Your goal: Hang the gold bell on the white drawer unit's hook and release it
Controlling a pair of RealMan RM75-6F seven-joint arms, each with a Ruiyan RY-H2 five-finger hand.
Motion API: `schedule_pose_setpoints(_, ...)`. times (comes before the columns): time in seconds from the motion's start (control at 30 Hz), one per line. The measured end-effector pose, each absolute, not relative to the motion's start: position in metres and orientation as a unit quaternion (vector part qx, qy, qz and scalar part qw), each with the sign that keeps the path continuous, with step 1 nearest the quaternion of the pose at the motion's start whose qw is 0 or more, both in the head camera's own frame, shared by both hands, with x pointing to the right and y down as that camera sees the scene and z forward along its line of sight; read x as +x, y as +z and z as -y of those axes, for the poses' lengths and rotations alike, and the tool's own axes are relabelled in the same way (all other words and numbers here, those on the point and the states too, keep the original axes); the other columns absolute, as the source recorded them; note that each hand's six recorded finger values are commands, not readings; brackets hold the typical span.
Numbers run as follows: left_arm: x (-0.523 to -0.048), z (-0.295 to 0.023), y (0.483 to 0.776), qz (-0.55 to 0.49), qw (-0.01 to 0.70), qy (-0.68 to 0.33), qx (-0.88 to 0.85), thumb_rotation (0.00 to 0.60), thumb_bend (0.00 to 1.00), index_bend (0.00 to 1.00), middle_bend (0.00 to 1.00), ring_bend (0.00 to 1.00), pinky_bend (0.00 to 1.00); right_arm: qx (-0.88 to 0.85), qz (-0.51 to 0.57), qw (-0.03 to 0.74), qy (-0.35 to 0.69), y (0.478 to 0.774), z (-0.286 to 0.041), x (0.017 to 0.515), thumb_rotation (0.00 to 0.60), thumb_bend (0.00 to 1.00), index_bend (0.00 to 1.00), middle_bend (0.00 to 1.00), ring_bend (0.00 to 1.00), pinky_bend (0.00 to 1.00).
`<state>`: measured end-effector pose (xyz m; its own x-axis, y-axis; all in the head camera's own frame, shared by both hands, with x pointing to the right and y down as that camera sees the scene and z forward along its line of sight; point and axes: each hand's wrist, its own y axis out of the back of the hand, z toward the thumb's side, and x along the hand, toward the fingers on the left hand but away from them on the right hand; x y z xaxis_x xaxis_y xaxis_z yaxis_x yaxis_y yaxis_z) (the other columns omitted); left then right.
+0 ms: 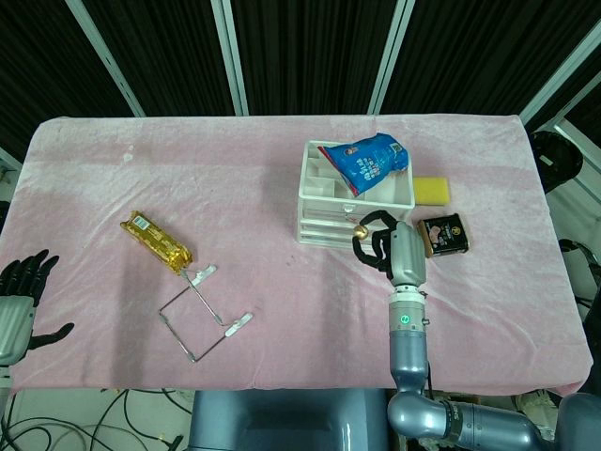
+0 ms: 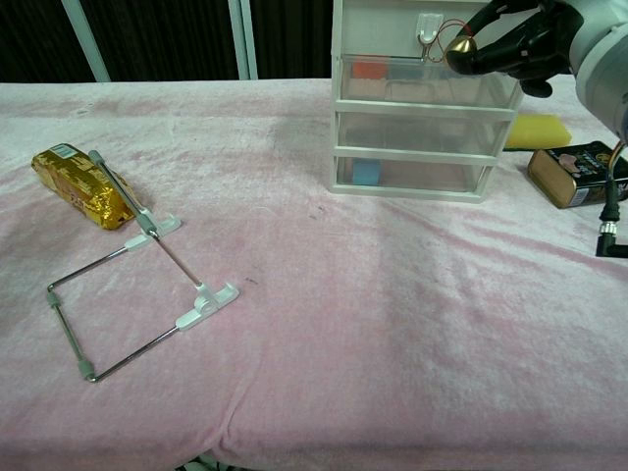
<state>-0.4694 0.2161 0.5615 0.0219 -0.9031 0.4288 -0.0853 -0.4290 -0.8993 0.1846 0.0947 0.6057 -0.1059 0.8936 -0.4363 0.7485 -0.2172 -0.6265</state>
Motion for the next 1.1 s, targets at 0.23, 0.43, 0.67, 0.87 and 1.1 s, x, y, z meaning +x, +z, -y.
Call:
schedule_pose_setpoints(0.23,-0.4699,-0.2162,0.5604,-0.4,0.356,-0.574,-0.619,0.6,0.0,0.0,0.0,0.0,0.0,-0.662,0.619,0.087,0.414,0.6072,-0.096,0.1853,0.6,0.35,0.54,0.92,1.0,0.92)
schedule_pose_setpoints(0.43,-0.4695,-0.2162,0.561,-0.399,0.356,-0.575,-0.619,0.6,0.0,0.0,0.0,0.0,0.0,-0.662,0.618,0.088,0.414,0.6067,-0.0959,0.1856,0.6,0.35,0.54,0.92,1.0,0.92)
schedule_pose_setpoints(0.67,-0.4693,-0.2161,0.5612,-0.399,0.356,-0.574,-0.619,0.6,0.0,0.0,0.0,0.0,0.0,-0.661,0.619,0.086,0.416,0.6075,-0.0954,0.1859,0.6,0.35,0.54,0.92,1.0,0.92)
schedule_pose_setpoints(0.87,-0.4698,-0.2158,0.5609,-0.4,0.356,-0.574,-0.619,0.6,0.0,0.0,0.0,0.0,0.0,-0.661,0.623,0.089,0.41,0.6061,-0.094,0.1847,0.6,0.35,0.54,0.92,1.0,0.92)
schedule_pose_setpoints(1.1,-0.4696,-0.2158,0.5613,-0.4,0.356,-0.575,-0.619,0.6,0.0,0.0,0.0,0.0,0.0,-0.663,0.628,0.093,0.397,0.6033,-0.0926,0.1808,0.6,0.35,0.54,0.92,1.0,0.92)
